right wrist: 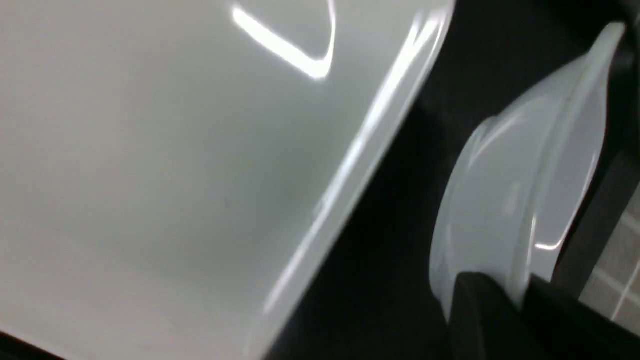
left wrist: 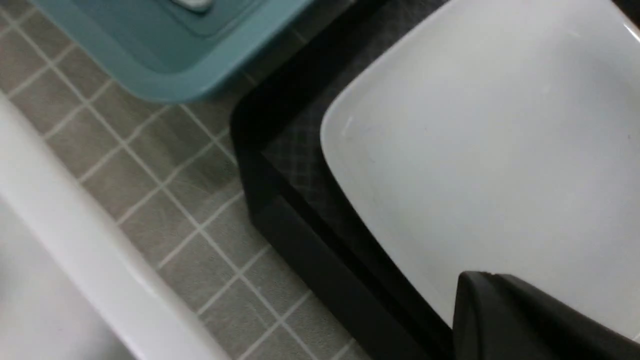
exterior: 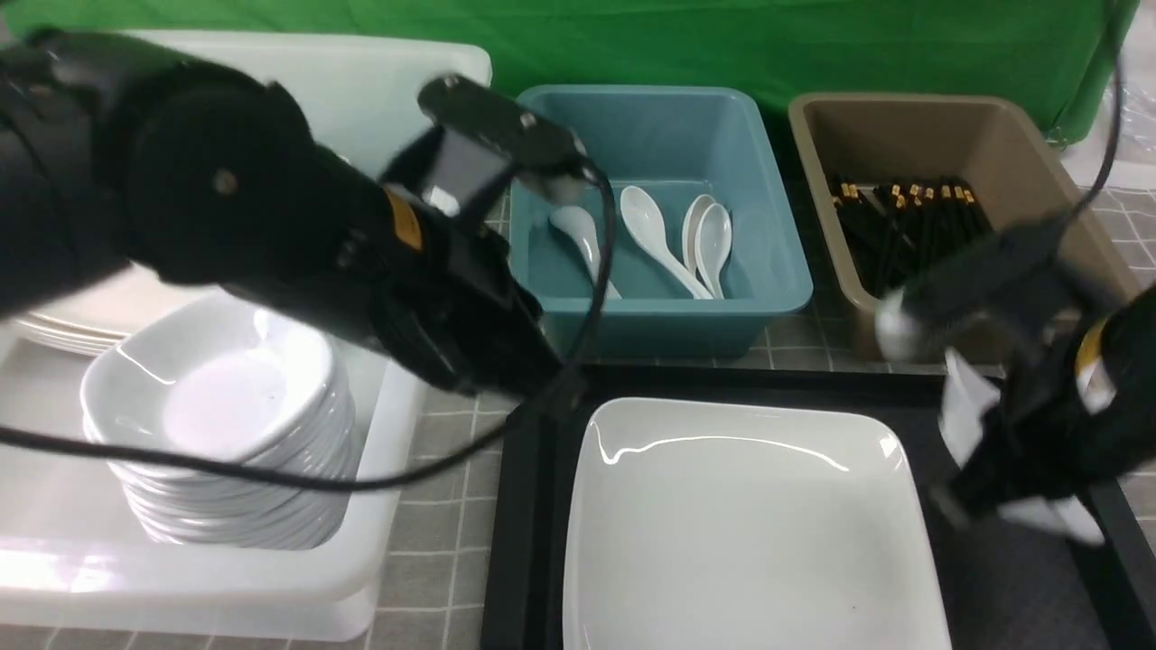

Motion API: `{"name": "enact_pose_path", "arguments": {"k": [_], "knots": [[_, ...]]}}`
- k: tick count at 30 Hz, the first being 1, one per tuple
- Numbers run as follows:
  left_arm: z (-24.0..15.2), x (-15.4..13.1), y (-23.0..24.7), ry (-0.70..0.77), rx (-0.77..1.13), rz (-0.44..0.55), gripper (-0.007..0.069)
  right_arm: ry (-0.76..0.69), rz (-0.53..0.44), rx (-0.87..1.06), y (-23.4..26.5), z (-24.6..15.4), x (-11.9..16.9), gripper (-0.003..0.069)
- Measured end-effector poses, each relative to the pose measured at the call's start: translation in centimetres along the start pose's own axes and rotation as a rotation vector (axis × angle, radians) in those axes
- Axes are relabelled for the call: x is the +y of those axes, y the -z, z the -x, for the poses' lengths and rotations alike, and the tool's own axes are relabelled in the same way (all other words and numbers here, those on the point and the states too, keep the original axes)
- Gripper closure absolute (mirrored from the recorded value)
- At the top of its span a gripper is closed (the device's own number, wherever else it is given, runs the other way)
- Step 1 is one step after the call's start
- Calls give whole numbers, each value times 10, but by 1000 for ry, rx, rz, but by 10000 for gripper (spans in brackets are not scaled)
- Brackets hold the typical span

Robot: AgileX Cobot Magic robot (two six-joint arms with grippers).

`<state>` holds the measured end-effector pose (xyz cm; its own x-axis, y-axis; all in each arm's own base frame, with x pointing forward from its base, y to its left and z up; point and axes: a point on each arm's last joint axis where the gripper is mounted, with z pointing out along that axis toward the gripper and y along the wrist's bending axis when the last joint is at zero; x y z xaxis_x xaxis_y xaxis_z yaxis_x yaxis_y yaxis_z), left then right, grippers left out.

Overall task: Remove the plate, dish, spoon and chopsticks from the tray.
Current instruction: Use the right arm to put the small plate into the large storage box on the left

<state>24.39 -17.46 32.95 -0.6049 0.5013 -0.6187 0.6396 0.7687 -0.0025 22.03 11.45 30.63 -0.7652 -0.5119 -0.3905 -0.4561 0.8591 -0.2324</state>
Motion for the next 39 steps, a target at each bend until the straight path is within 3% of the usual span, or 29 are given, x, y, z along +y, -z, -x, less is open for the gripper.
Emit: {"name": "enact_pose_path", "arguments": {"k": [5, 8, 11, 13, 17, 22, 28, 35, 39], "knots": [[7, 44, 45, 138, -79, 115, 624, 0, 166, -225, 55, 45, 3, 592], [-15, 88, 89, 301, -106, 256, 624, 57, 290, -357, 82, 86, 27, 592], [-47, 117, 124, 464, -111, 387, 624, 145, 371, -412, 90, 119, 65, 592], [-58, 122, 136, 527, -130, 429, 624, 178, 404, -422, 89, 131, 85, 592], [-97, 126, 174, 733, -234, 568, 624, 304, 494, -431, 73, 164, 163, 592], [-103, 115, 183, 766, -324, 551, 624, 425, 523, -411, 47, 176, 224, 592], [-99, 112, 179, 743, -336, 497, 624, 463, 530, -428, 35, 182, 251, 592], [-98, 111, 178, 727, -337, 486, 624, 519, 510, -440, 32, 183, 255, 592], [-98, 111, 178, 721, -337, 485, 624, 558, 402, -489, 43, 189, 247, 592]]}}
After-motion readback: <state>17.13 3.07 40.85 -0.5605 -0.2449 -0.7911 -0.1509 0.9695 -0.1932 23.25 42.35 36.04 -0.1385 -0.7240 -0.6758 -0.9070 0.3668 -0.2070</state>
